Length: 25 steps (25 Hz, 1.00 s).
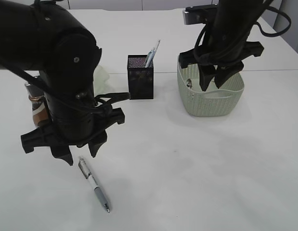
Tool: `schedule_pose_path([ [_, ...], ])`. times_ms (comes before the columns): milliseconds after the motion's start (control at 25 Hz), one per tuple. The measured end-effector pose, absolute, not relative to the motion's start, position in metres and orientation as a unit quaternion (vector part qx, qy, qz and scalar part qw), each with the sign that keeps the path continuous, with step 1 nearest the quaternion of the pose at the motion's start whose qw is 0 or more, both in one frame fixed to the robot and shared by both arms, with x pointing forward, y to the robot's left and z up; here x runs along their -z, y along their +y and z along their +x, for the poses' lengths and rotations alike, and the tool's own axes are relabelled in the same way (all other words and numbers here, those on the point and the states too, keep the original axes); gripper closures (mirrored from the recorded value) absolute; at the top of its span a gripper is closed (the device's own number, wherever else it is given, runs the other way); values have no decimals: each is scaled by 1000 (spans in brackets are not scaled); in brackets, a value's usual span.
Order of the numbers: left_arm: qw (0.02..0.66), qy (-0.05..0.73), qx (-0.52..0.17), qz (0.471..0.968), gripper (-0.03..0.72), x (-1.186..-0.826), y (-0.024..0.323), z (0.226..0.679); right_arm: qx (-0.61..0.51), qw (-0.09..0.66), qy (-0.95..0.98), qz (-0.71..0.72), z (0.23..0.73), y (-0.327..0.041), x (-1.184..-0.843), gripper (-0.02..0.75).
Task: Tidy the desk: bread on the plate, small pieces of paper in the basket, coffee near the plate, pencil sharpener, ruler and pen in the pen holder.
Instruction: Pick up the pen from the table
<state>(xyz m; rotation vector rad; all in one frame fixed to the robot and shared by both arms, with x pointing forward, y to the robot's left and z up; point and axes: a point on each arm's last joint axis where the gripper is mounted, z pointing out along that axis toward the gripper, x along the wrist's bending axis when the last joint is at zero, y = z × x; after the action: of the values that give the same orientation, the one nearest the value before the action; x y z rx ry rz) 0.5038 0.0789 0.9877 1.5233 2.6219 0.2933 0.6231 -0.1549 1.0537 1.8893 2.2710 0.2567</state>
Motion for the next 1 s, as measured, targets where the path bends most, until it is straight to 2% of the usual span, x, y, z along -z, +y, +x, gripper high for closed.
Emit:
schedule_pose_path([
  [120, 36, 866, -93, 491, 398, -981, 80, 507, -86, 88, 763, 634, 623, -155, -1054, 454],
  [360, 12, 876, -88, 475, 489, -965, 85, 514, -86, 88, 765, 632, 623, -155, -1054, 454],
  [760, -21, 851, -95, 517, 496, -958, 86, 513, -86, 89, 766, 631, 623, -155, -1054, 454],
  [1000, -32, 846, -103, 522, 496, -958, 88, 512, -86, 88, 767, 630, 623, -155, -1054, 454],
])
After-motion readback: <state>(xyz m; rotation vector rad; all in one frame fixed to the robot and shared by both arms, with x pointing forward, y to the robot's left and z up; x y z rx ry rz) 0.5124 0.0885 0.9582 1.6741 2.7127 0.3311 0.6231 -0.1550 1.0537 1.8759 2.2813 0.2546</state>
